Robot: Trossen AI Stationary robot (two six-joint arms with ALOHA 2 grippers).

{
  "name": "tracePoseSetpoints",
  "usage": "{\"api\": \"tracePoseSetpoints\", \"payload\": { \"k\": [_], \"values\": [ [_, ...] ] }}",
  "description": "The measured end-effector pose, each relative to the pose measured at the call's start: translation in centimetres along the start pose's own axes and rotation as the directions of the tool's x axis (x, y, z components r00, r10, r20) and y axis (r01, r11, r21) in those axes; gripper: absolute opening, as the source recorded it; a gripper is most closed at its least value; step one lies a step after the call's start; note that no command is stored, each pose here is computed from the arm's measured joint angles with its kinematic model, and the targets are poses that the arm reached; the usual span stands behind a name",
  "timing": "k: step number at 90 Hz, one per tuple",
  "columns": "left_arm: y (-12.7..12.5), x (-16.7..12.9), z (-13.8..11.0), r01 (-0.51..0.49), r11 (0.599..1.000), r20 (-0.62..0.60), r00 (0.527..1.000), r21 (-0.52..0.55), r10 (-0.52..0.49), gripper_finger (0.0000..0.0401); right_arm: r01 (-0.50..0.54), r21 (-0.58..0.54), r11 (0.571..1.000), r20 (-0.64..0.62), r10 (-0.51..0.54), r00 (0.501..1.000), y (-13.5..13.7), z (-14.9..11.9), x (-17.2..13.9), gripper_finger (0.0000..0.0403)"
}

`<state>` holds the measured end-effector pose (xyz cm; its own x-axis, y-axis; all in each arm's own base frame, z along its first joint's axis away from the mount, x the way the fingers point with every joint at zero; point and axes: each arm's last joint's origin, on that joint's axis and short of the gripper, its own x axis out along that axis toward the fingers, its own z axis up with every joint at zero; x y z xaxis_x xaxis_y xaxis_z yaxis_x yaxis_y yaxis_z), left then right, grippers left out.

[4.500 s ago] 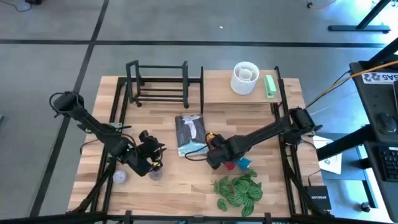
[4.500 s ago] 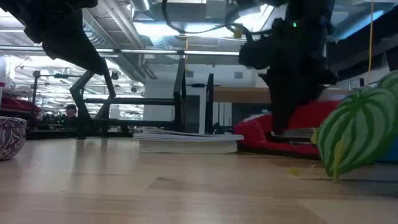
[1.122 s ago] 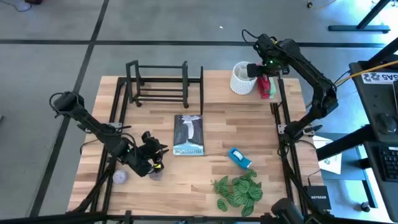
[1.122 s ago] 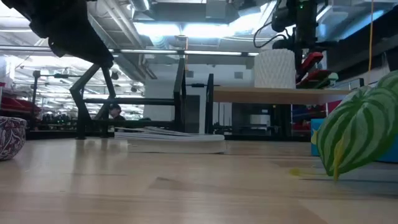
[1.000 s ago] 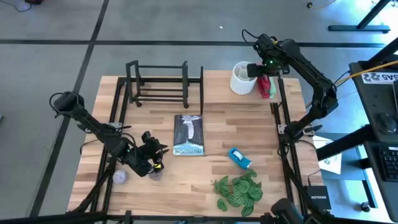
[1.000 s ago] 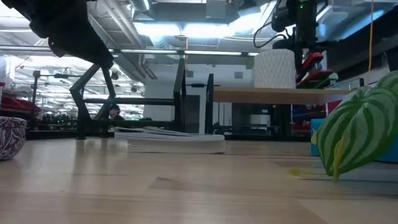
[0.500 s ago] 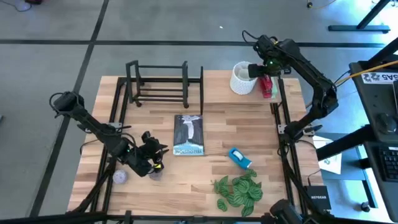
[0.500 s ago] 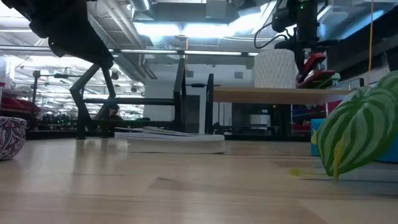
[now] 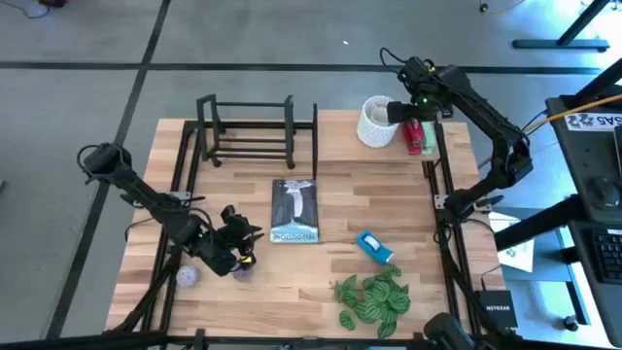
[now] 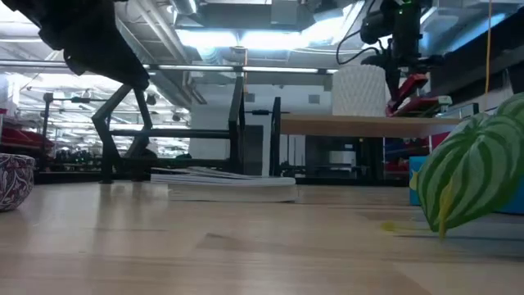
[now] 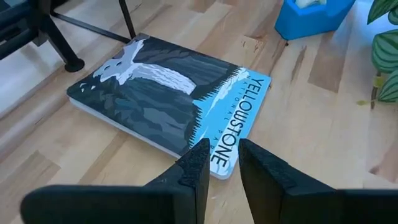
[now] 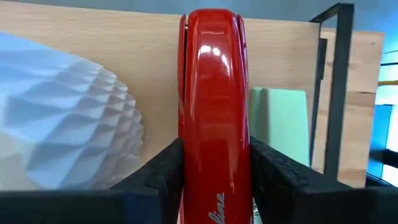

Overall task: Stock shelves
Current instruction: Put the red stapler on the shelf, then adjust the white pencil holder on the shelf

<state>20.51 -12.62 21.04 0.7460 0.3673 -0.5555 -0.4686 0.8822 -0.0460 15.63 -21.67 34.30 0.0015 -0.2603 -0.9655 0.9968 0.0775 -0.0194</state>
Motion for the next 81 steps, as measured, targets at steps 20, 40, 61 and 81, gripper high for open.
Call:
{"api": "tracePoseSetpoints", "payload": {
  "k": [20, 40, 61, 81],
  "values": [
    [-0.01, 0.0, 0.01, 0.001, 1.0, 0.001, 1.0, -0.001, -0.001, 0.0067, -0.004, -0.003, 1.0, -0.012, 0.004, 1.0, -0.07, -0.15, -0.07, 0.0138],
    [-0.01, 0.0, 0.01, 0.001, 1.0, 0.001, 1.0, -0.001, -0.001, 0.0067, -0.005, -0.005, 1.0, -0.011, 0.005, 1.0, -0.07, -0.14, -0.09, 0.0143],
    [-0.01, 0.0, 0.01, 0.001, 1.0, 0.001, 1.0, -0.001, -0.001, 0.0067, -0.002, -0.027, 1.0, -0.01, 0.002, 1.0, -0.09, -0.16, -0.12, 0.0204],
    [-0.01, 0.0, 0.01, 0.001, 1.0, 0.0, 1.0, -0.001, -0.001, 0.0067, -0.012, -0.05, 0.999, -0.007, 0.012, 1.0, -0.13, -0.11, -0.68, 0.0253]
  ]
}}
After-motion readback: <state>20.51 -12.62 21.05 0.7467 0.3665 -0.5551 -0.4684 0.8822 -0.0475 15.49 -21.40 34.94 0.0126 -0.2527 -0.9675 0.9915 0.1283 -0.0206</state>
